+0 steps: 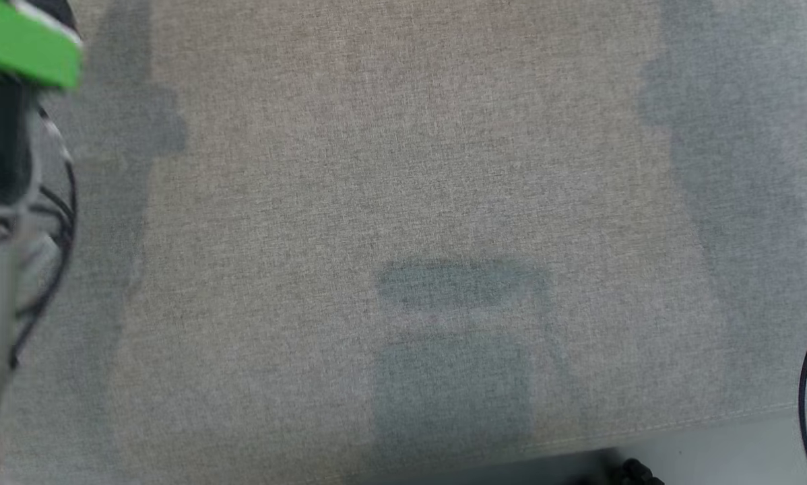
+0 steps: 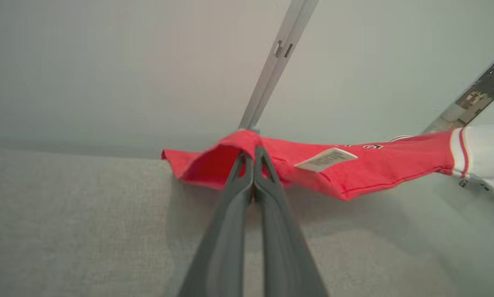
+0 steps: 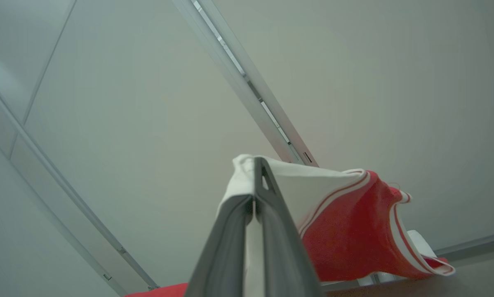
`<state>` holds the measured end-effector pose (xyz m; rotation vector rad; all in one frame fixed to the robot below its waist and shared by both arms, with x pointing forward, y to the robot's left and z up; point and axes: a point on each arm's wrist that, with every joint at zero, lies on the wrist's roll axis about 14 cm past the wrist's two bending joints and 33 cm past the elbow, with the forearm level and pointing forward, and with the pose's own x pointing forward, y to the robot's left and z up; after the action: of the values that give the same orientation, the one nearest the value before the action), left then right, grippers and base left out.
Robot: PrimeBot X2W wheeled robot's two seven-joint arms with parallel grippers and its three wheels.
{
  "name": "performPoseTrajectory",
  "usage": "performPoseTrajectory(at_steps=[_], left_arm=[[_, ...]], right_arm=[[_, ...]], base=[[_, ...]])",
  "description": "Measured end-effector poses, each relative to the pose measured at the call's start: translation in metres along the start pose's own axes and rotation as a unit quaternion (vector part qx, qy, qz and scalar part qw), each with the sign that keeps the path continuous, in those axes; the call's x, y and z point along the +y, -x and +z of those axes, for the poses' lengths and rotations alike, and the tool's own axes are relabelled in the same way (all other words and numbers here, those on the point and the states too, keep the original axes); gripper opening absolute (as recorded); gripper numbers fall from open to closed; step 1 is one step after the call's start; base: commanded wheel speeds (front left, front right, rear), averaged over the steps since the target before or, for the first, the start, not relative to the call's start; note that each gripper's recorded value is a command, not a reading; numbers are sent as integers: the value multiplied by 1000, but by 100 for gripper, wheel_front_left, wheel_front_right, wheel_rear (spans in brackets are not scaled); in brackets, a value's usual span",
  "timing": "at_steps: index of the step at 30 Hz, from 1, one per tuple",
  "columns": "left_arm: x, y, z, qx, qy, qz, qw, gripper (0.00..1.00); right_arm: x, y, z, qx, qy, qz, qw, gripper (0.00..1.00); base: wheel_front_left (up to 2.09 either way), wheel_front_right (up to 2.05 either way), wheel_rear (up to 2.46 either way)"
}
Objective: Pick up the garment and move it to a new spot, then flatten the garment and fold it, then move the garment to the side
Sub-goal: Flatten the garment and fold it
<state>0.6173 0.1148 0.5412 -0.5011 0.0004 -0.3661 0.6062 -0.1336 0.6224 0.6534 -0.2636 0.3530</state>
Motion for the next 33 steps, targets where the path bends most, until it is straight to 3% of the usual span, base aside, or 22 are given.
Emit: performPoseTrajectory(at_steps=[3, 6, 10, 17, 22, 27, 29, 33], left_arm=[[41, 38, -90, 75, 42, 67, 994, 0], [52, 78, -151, 133, 65, 95, 984, 0], [50, 92, -156, 126, 65, 84, 986, 0], [52, 114, -140, 92, 88, 108, 986, 0], [37, 146, -148, 129, 81, 98, 983, 0], [28, 197, -167, 189, 60, 99, 975, 0], [21, 219, -170, 207, 60, 100, 971, 0], [20, 250, -170, 218, 71, 119, 966, 0]], right_arm=[[-67, 59, -78, 82, -18, -111, 990, 0], [-98, 121, -128, 147, -25, -175, 973, 0], [-115, 169, -143, 172, -15, -215, 961, 0], [-100, 197, -133, 200, 18, -185, 962, 0], [-75, 225, -134, 242, 31, -141, 959, 0], [-62, 271, -134, 289, 34, -144, 946, 0], [-51, 305, -140, 335, 31, -141, 931, 0], [-32, 342, -146, 379, 14, -139, 915, 0]], base=[[0, 0, 0], [0, 0, 0], [0, 0, 0], [0, 0, 0], [0, 0, 0], [0, 0, 0], [0, 0, 0], [0, 0, 0]])
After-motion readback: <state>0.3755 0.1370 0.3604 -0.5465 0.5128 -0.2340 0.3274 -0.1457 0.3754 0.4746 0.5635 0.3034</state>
